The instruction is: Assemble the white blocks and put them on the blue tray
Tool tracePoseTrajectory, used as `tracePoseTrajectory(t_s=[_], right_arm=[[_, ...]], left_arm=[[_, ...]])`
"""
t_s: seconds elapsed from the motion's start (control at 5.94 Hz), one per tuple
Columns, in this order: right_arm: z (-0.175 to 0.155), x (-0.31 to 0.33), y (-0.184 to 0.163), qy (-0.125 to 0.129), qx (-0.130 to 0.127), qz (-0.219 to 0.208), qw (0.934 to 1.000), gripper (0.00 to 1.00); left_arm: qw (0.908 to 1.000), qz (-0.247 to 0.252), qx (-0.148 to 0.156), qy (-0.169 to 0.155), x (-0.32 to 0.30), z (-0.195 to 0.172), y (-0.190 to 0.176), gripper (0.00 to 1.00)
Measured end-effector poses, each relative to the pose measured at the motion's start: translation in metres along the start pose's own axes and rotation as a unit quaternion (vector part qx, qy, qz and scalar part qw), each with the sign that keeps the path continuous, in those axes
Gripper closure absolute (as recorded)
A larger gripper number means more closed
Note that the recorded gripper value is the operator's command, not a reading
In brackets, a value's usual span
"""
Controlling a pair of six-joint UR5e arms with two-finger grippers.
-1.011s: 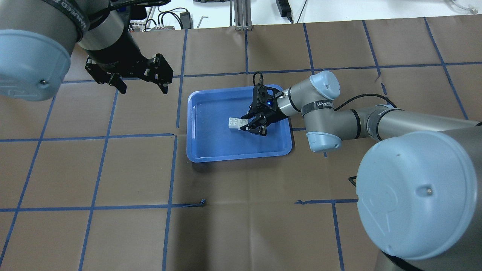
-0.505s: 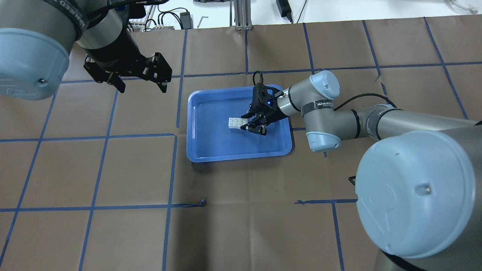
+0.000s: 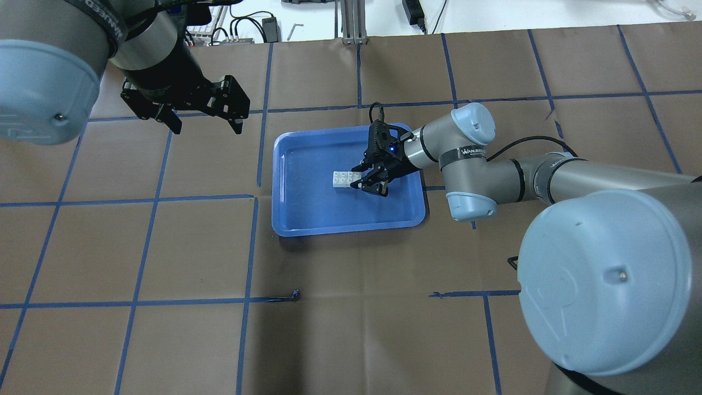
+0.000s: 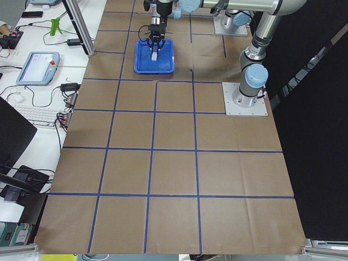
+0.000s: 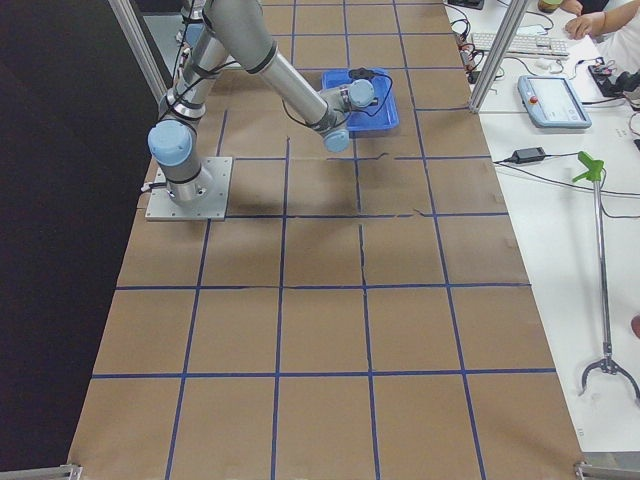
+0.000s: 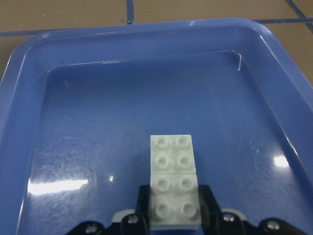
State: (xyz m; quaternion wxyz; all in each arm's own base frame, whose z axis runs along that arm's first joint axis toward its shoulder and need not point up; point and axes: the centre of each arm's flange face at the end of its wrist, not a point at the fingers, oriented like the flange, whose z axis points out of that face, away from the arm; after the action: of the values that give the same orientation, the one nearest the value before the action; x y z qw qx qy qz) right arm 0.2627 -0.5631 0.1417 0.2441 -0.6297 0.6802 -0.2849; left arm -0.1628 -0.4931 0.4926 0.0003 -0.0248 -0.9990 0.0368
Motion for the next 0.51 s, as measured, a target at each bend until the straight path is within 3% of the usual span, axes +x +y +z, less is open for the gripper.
tracePoseTrajectory(t_s=[0.51], right_arm=[[0.0016,0.0004,0.0009,0.000,0.001,0.011,0.9999,0.71]], left_arm=[[1.0000,-0.001,0.001,0.000,0.0000,-0.0006,0.0000,0.01]])
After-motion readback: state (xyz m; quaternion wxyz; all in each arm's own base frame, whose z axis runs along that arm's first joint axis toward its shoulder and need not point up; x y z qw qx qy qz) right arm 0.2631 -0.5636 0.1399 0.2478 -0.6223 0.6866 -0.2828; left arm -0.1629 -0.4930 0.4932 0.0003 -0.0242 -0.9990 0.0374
